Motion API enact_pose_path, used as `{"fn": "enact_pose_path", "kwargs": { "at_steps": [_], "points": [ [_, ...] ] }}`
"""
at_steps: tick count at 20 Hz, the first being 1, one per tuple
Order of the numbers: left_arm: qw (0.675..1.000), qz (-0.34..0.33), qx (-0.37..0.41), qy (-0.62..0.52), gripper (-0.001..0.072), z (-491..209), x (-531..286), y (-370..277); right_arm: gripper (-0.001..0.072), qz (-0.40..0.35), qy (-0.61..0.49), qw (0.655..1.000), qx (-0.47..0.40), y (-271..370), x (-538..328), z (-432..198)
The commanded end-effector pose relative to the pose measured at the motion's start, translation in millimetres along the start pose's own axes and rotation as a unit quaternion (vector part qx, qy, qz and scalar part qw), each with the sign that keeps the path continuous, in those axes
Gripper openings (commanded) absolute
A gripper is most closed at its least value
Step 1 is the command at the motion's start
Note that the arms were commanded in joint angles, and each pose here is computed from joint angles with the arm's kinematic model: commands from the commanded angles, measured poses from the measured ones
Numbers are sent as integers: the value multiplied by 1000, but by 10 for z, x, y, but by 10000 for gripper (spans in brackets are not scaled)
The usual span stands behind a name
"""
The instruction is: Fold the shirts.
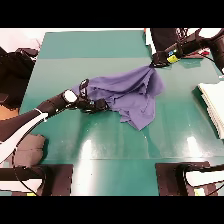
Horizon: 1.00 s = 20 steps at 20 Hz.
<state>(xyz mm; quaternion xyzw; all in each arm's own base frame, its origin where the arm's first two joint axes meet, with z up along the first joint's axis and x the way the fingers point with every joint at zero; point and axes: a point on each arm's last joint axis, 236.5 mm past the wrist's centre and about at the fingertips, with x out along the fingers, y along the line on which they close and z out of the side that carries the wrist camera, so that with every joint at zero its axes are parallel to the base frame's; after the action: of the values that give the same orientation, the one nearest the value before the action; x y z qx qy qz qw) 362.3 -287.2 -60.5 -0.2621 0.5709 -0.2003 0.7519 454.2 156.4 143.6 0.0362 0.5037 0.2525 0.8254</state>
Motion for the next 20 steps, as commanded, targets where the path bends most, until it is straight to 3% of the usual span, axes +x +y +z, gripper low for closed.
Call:
{"fn": "enact_pose_path", "kwargs": {
  "at_steps": [1,3,4,6,7,10,14,17,20],
  "points": [
    [1000,-7,-21,-6,608,48,79,-4,14,1,2,1000,0,8,2,-7],
    [1000,-8,-29,-6,576,52,109,4,13,2,2,1000,0,13,2,-8],
    [1000,-9,-29,-7,362,56,102,-2,14,3,2,1000,0,15,2,-9],
    [1000,-10,-28,-8,56,63,97,-11,13,3,2,1000,0,15,2,-9],
    [1000,-12,-26,-5,24,70,85,-35,13,2,2,1000,0,19,-10,-11],
    [999,-41,25,-13,23,273,-211,-316,13,-5,-22,1000,-13,57,-210,50],
    [971,-107,116,-182,23,1074,-1678,-1058,13,-25,-111,993,-33,178,-939,214],
    [910,-129,202,-338,23,1252,-3280,-1607,13,-45,-180,981,-62,347,-1642,191],
    [820,-107,296,-479,22,870,-4763,-2086,13,-71,-270,956,-86,592,-2434,106]
  ]
}}
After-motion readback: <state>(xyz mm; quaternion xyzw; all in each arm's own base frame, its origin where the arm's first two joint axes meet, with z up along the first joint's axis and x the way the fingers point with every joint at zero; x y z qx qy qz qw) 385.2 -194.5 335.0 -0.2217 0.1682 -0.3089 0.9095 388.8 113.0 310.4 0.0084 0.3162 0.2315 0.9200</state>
